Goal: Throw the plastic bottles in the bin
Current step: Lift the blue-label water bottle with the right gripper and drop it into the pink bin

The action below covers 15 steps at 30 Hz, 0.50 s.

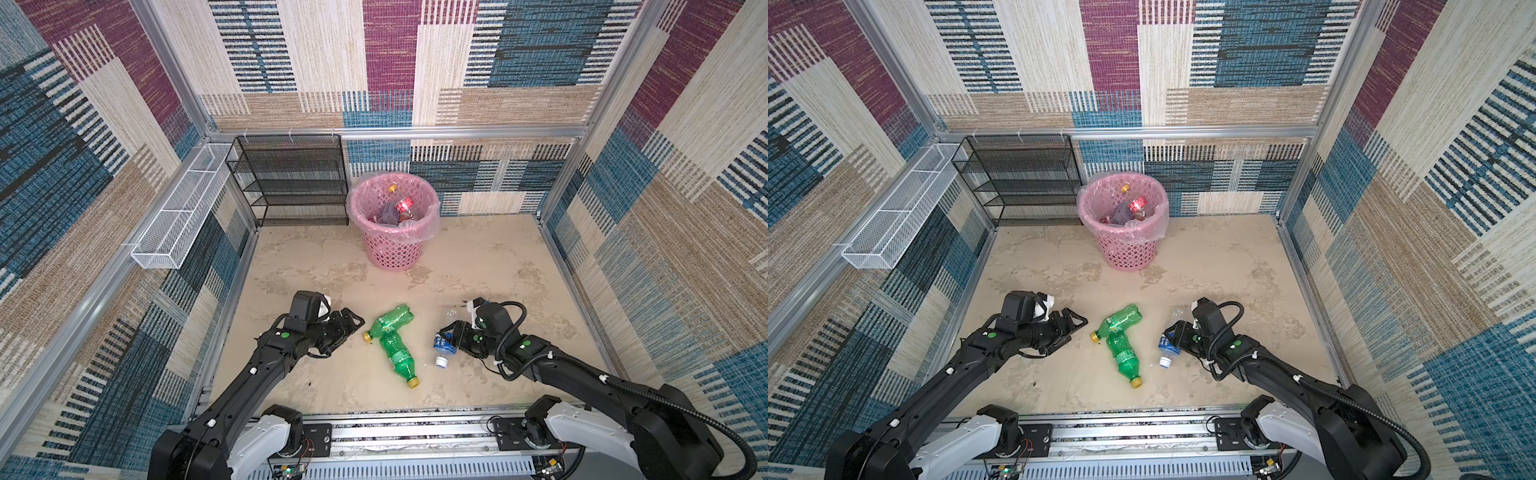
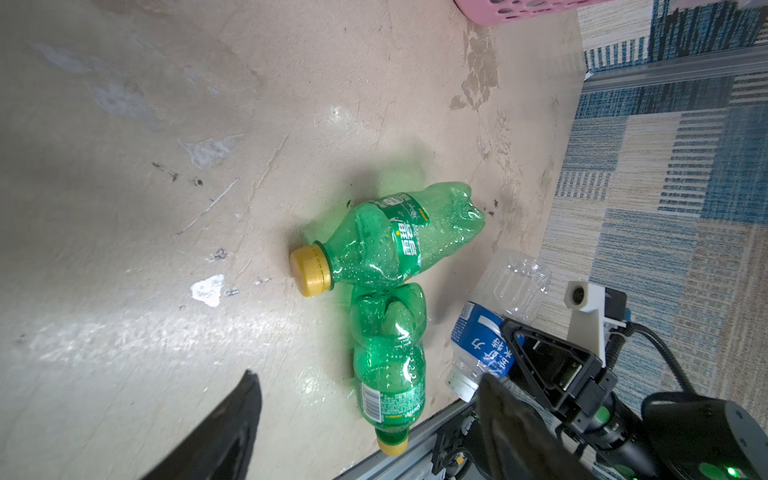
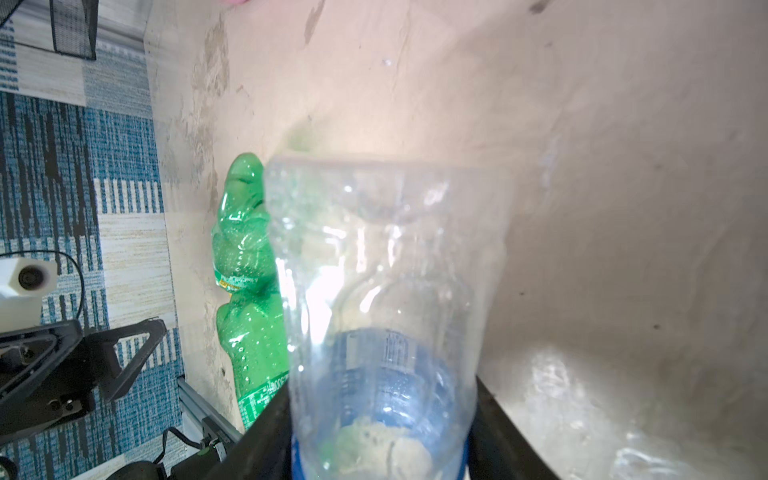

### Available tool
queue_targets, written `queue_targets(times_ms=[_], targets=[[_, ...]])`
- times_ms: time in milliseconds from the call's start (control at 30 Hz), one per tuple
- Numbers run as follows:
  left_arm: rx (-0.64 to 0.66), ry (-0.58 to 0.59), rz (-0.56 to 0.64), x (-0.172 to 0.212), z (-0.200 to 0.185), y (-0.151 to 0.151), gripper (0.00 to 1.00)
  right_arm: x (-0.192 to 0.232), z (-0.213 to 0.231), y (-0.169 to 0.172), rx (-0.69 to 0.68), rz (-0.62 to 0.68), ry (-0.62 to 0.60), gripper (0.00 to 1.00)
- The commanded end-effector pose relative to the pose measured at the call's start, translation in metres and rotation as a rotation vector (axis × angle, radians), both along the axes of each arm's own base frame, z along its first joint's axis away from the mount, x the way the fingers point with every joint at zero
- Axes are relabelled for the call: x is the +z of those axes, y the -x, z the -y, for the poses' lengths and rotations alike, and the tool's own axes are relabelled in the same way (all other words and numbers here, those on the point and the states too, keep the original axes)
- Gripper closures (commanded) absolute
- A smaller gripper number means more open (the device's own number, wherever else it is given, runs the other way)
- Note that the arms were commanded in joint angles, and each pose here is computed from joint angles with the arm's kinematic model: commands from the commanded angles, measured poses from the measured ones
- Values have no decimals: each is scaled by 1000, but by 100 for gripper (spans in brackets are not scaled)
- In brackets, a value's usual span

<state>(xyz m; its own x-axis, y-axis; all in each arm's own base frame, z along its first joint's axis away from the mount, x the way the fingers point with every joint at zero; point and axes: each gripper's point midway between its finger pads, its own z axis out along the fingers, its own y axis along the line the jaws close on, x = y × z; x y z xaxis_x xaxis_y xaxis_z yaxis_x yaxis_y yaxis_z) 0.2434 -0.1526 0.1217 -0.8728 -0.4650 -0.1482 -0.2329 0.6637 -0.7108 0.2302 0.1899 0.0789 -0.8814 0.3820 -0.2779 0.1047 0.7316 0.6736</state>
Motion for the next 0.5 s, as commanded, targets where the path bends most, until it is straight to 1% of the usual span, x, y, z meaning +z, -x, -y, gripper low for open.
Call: queue_targets(times_ms=[0, 200, 300, 333, 400, 467], targets=[[-2, 18, 17, 5, 3, -5, 17, 8, 2, -3, 8, 23, -11, 42], [-3, 22, 24, 6, 4, -6, 17, 43, 10, -29, 12, 91, -16, 41], [-3, 28, 35, 10, 4, -7, 17, 78, 11, -51, 10, 158, -29, 41], [-2, 30, 38, 11, 5, -8, 17, 96, 8, -61, 16, 192, -40, 41], [0, 34, 48, 15, 5, -10, 17, 144, -1, -91, 34, 279, -59, 40], [-1, 46, 58, 20, 7, -12, 17, 223, -19, -129, 68, 428, -98, 40]])
